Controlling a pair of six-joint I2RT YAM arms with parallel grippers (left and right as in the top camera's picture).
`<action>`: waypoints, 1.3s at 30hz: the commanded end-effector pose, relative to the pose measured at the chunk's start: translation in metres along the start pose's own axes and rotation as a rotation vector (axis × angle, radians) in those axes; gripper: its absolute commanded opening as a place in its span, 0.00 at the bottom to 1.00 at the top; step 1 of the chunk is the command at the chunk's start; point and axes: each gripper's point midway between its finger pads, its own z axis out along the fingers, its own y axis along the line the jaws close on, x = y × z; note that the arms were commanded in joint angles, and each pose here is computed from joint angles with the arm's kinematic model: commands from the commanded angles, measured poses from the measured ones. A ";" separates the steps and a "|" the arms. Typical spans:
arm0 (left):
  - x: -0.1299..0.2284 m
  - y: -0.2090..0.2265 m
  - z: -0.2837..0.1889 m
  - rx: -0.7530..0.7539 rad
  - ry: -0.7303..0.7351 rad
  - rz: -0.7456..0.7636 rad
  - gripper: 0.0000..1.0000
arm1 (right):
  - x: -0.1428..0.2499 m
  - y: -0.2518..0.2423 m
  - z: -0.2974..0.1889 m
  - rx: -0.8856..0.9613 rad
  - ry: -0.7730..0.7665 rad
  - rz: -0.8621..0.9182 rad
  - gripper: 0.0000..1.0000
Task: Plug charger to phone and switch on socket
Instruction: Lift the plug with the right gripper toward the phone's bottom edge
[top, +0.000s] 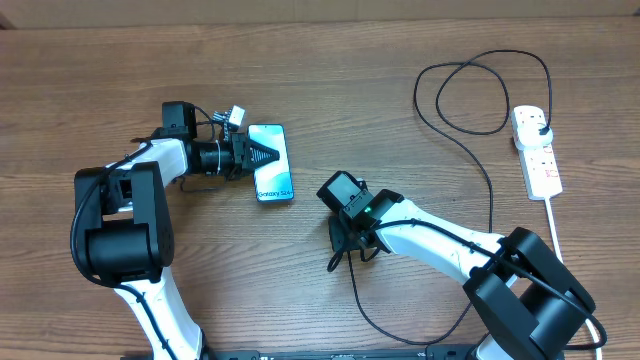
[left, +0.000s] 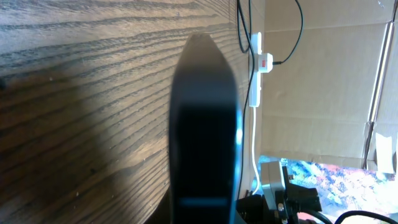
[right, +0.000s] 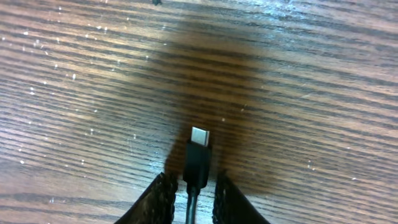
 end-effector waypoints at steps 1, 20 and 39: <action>0.000 -0.020 -0.002 0.052 0.004 0.027 0.04 | 0.021 -0.021 0.019 0.074 0.062 0.001 0.15; -0.001 -0.026 -0.002 0.082 0.003 0.053 0.04 | 0.038 -0.023 0.014 0.068 0.159 0.012 0.04; 0.002 -0.054 -0.041 0.329 -0.038 0.120 0.04 | 0.002 0.077 -0.116 -0.634 0.087 -0.141 0.04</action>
